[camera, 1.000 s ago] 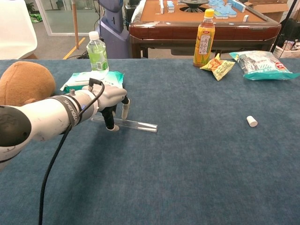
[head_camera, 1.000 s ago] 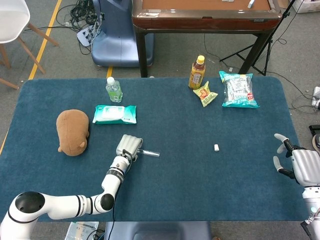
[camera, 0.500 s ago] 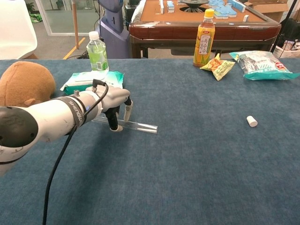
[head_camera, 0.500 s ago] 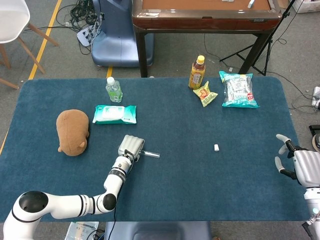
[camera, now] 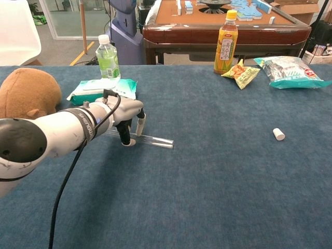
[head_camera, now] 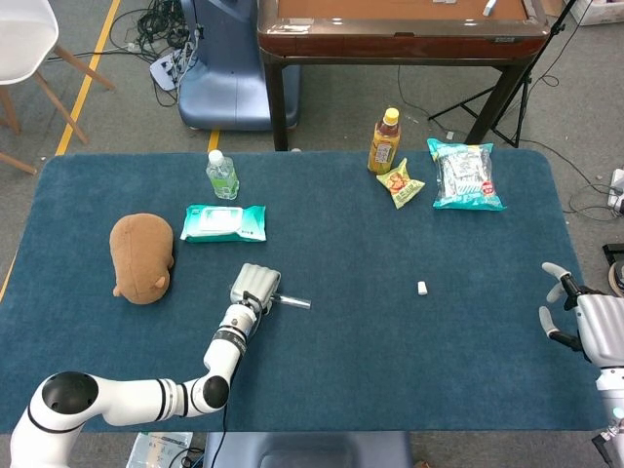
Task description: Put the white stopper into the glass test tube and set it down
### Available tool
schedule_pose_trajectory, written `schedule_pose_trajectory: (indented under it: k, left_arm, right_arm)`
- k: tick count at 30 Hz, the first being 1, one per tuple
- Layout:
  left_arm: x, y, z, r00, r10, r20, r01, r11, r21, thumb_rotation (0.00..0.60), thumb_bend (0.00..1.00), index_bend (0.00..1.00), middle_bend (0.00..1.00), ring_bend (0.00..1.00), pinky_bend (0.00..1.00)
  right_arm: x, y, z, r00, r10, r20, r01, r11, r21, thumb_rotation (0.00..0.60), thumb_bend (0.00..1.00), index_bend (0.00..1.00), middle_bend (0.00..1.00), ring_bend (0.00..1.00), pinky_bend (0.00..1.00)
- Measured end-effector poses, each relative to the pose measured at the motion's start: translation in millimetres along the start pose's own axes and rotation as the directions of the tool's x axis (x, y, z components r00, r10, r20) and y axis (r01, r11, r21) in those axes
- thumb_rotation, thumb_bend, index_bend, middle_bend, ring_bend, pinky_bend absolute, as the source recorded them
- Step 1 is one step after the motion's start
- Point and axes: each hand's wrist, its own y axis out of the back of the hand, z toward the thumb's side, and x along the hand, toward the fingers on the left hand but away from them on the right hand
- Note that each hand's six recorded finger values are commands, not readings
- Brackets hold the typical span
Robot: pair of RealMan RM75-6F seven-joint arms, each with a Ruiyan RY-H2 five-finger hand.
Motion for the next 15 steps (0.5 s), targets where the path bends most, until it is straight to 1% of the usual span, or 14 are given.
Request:
schedule_pose_trajectory:
  k: [9, 15]
  left_arm:
    - [-0.4, -0.4, -1.0, 1.000, 0.004, 0.002, -0.004, 1.000, -0.017, 0.600, 0.32, 0.54, 1.00, 1.00, 1.00]
    - [-4.4, 2.8, -4.8, 1.000, 0.028, 0.013, -0.026, 0.997, -0.077, 0.600, 0.32, 0.56, 1.00, 1.00, 1.00]
  right_arm:
    - [0.7, 1.5, -0.9, 1.000, -0.008, 0.004, 0.008, 1.000, -0.001, 0.600, 0.42, 0.20, 0.50, 0.53, 0.56]
    - [-0.3, 1.2, 1.6, 1.000, -0.007, 0.003, 0.007, 1.000, 0.011, 0.600, 0.42, 0.20, 0.50, 0.54, 0.56]
